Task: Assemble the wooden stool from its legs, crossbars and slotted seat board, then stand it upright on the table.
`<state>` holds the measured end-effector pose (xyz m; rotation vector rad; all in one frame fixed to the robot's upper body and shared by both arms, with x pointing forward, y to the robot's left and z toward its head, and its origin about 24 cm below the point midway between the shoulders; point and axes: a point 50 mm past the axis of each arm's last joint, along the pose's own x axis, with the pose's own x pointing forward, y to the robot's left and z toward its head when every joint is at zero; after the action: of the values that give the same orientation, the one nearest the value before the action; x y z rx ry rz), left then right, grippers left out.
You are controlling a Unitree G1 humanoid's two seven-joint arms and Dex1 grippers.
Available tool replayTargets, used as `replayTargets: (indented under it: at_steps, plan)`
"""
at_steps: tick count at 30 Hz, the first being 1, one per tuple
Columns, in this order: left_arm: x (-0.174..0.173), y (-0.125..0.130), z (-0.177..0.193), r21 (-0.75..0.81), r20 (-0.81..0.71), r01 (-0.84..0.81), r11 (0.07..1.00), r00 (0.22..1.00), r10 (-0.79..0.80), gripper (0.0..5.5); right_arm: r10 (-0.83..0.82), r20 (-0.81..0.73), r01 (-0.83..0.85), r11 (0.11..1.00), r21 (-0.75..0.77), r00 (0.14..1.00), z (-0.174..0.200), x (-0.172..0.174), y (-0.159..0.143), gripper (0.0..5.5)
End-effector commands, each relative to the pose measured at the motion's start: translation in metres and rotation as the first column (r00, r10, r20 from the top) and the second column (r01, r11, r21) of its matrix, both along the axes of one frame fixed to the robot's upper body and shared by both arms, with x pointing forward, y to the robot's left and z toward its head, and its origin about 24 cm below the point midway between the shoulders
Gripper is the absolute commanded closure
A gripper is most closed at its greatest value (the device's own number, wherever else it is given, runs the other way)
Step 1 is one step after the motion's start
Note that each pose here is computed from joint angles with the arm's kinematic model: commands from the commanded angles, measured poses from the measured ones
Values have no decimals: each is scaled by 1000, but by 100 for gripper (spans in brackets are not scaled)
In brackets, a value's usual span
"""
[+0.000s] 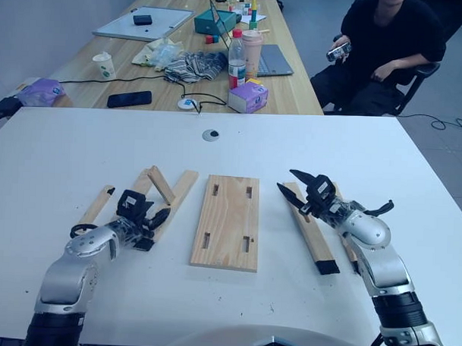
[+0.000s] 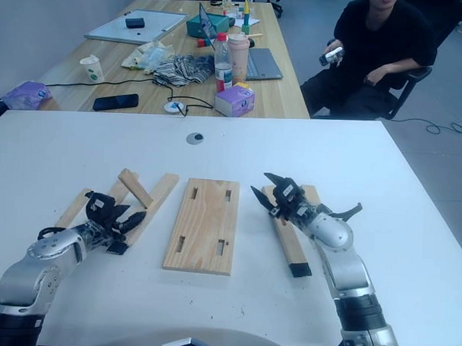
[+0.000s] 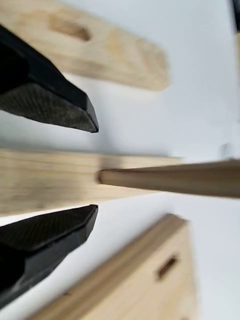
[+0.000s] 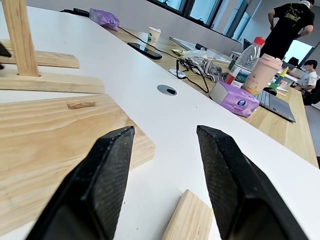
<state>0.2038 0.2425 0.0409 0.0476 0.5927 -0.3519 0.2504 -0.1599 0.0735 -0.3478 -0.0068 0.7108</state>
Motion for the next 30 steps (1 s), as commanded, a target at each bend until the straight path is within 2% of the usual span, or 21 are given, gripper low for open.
replayTargets:
  at_steps: [1,3,5,16,18,20,21,22,24,26,30]
  plan:
    - [-3,0,-4,1,-60,13,1000,998,-13,217,-7,19,8,1000,-13,1000,2,-1,0,319]
    - [-5,-1,-7,-2,-83,11,1000,997,-12,185,-8,16,8,1000,-15,1000,1,-2,0,319]
    - [-7,-1,-11,-1,-102,9,1000,995,-9,185,-6,15,7,1000,-16,1000,1,-2,0,319]
    - [-5,-1,-15,64,-90,43,997,995,-37,347,-19,18,19,1000,-10,1000,2,-2,0,319]
    - [4,-3,-8,60,-30,44,997,999,-42,349,-53,-14,53,998,36,998,3,1,-2,319]
    - [23,-11,14,-15,113,41,999,993,-39,349,-98,-52,104,985,141,994,11,9,-3,319]
    - [35,-19,32,-107,204,60,992,978,-37,349,-110,-117,142,940,311,987,22,16,-2,319]
    - [45,-26,50,-206,277,99,974,960,-39,349,-35,-189,125,866,484,981,35,19,5,300]
    - [56,-41,81,-438,315,220,871,946,-80,349,201,-252,32,720,693,947,55,19,22,265]
    - [55,-54,98,-598,317,339,727,932,-175,349,398,-264,-48,623,781,879,65,15,33,234]
    - [41,-75,112,-748,329,463,475,881,-340,349,641,-225,-119,447,887,733,83,7,45,171]
